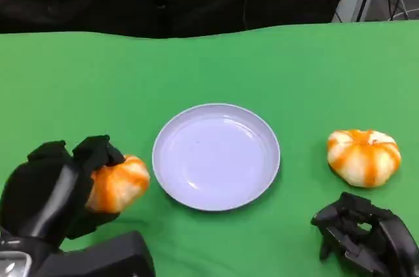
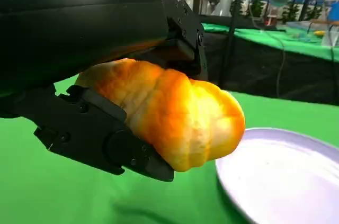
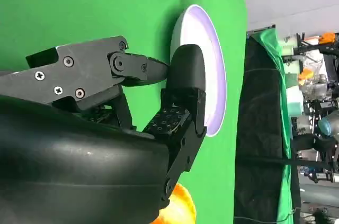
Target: Grasp the bread from the table and place it into the plate.
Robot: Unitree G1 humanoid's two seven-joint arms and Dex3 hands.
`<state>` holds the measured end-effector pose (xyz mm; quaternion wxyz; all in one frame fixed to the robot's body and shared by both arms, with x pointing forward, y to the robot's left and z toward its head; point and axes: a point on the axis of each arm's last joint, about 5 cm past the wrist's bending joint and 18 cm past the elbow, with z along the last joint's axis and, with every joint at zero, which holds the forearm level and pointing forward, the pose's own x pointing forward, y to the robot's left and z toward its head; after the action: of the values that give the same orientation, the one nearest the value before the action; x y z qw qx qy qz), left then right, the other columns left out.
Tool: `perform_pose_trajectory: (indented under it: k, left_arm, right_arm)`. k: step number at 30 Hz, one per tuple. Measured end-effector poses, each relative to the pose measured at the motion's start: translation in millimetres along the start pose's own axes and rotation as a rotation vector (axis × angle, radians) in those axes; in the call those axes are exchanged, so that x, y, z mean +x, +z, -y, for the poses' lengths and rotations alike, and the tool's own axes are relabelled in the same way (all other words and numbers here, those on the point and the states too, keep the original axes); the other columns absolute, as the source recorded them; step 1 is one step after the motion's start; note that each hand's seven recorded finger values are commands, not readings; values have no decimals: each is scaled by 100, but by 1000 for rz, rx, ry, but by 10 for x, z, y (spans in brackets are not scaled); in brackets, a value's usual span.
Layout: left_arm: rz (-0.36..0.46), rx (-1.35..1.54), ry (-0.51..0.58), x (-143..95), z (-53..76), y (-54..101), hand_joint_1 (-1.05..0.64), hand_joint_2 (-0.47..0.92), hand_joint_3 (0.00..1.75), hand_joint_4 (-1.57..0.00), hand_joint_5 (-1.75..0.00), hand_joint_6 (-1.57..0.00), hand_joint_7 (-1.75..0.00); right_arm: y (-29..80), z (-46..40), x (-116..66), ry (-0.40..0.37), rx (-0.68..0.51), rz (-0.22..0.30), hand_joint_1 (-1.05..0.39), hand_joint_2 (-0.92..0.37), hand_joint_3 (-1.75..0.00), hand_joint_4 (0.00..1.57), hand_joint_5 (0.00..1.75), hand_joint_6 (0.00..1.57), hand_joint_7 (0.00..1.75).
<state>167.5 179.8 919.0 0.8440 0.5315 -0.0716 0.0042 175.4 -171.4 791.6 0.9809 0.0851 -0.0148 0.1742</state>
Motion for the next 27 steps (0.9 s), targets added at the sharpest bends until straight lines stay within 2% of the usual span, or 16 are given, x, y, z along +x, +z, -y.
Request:
perform_pose_trajectory:
  k: [3,11,19,21,27]
  left_arm:
    - [20,-19,2,16,-6,37,-8,92,7,-71,-175,-88,-109]
    - [142,-65,16,169,41,162,-10,92,8,-70,-175,-86,-110]
    - [213,-122,-13,361,194,195,-11,92,8,-71,-175,-84,-114]
    - [223,-131,-15,383,221,205,-12,92,10,-71,-175,-81,-121]
    - [265,-180,-38,589,335,347,-10,92,9,-71,-175,-77,-129]
  right_arm:
    - [-2,0,-2,0,1,-1,-23,-92,-40,67,171,83,98]
    - [2,-9,15,-13,-7,-2,-24,-92,-40,67,170,83,98]
    - [1,-45,50,-5,-20,-4,-25,-92,-41,66,171,84,98]
    - [0,-48,49,-9,-22,-2,-26,-91,-40,67,170,85,97]
    - [2,-77,76,-27,-27,-1,-25,-92,-40,67,169,84,96]
